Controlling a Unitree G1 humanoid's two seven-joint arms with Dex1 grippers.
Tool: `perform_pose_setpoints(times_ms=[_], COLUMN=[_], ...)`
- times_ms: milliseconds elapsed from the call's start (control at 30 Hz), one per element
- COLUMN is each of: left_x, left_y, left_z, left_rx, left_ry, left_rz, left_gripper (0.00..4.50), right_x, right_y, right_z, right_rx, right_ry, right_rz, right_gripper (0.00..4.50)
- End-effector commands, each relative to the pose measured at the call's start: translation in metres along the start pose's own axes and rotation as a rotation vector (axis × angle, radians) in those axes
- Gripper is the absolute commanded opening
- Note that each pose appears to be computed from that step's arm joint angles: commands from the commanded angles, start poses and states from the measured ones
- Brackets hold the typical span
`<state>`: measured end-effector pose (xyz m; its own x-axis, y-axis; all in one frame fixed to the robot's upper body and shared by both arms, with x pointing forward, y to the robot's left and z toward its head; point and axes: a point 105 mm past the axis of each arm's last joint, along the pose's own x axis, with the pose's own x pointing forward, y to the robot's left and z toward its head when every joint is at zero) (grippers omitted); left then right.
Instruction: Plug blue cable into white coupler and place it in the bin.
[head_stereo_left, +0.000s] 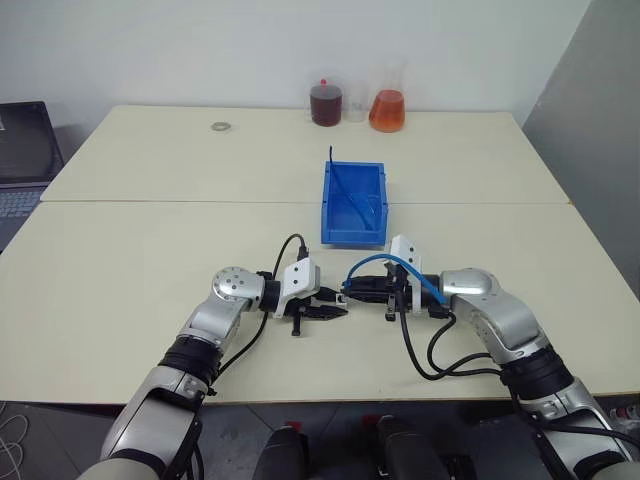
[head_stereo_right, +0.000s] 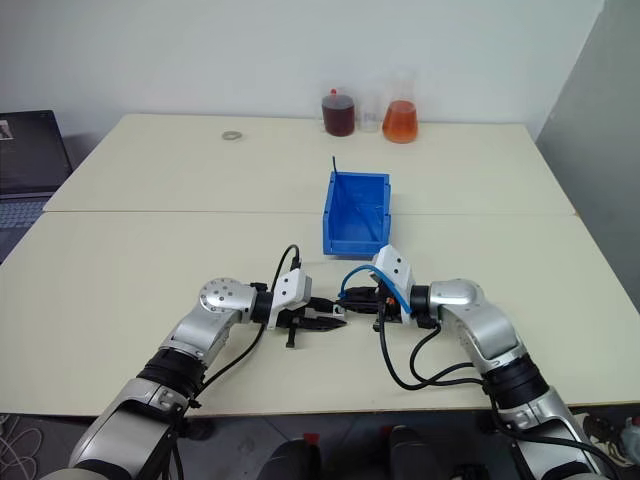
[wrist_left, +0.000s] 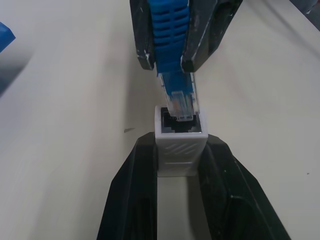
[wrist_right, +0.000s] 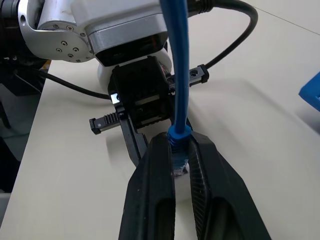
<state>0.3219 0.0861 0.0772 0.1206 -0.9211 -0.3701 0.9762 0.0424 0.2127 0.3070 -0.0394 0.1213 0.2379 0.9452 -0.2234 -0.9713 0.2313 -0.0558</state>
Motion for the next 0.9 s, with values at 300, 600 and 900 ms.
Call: perform_pose_setpoints(times_ms=[300, 600, 900], left_x=[-0.005, -0.007, -0.01], left_y=[-0.007, -0.005, -0.005], left_z=[-0.004, -0.004, -0.004], left_rx=[-0.009, -0.012, -0.018], left_ry=[0.018, 0.02, 0.022], left_rz=[-0.02, -0.002, 0.018], left_gripper=[0.79, 0.79, 0.79], right_x=[0.005, 0.01, 0.009], right_y=[0.003, 0.007, 0.01], right_z=[-0.017, -0.041, -0.075], right_rx=[-0.081, -0.152, -0.049], right_ry=[0.047, 0.132, 0.232], right_rz=[0.048, 0.117, 0.156], right_gripper=[0.16, 0.16, 0.16])
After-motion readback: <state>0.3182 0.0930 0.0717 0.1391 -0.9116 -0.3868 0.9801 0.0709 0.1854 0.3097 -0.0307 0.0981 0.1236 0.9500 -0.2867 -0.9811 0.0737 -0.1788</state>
